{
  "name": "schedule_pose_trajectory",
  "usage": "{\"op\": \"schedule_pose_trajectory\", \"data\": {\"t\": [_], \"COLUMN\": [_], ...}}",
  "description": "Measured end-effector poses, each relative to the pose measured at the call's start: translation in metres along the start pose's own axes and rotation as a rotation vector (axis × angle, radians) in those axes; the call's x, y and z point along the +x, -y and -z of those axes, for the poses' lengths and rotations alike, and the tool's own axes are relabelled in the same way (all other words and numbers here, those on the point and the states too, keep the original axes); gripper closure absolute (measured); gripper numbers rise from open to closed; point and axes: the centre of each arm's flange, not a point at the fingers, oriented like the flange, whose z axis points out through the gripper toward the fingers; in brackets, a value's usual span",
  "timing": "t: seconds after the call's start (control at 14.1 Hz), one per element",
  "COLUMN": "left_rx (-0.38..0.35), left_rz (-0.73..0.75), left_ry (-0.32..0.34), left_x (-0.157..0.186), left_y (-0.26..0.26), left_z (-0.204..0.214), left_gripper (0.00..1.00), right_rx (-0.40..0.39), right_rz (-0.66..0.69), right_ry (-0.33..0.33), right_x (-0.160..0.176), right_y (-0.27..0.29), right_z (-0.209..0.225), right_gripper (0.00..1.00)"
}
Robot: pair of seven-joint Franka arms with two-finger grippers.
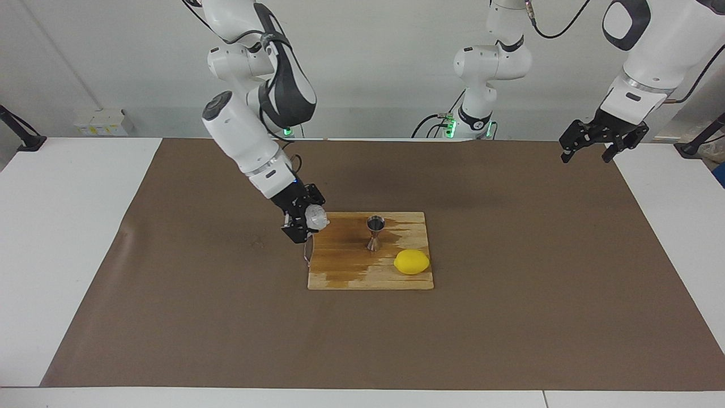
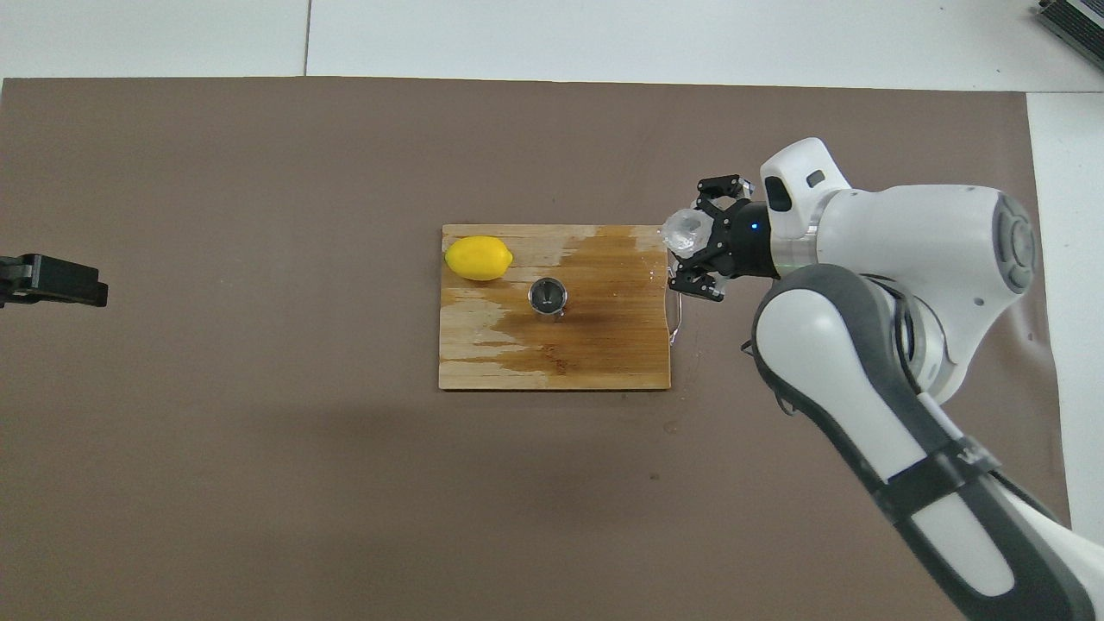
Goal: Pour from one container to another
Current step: 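Carry the white cup back and set it beside the board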
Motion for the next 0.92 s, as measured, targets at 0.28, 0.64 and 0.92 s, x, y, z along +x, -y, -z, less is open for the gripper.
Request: {"op": "schedule_pose_trajectory", "data": {"t": [0.28,0.64,0.92], "left_rx": [0.000,0.000,0.000], "left_rz": [0.000,0.000,0.000], "left_ry": [0.000,0.000,0.000], "left_x": [0.000,0.000,0.000], "left_y": [0.000,0.000,0.000], "left_z": [0.000,0.000,0.000], "left_gripper": [0.00,0.00,0.00], "right_rx": [-0.021,-0.005,0.008], "right_rz": [0.001,0.021,0.006], "right_ry": [-0.127,-0.247,-0.296], "right_x": [-0.076,-0.159,-0.204], "right_y": [-0.007,-0.003,0.003], "right_z": [0.015,0.021,0.016], "right_gripper": [0.76,0.76,0.76]}}
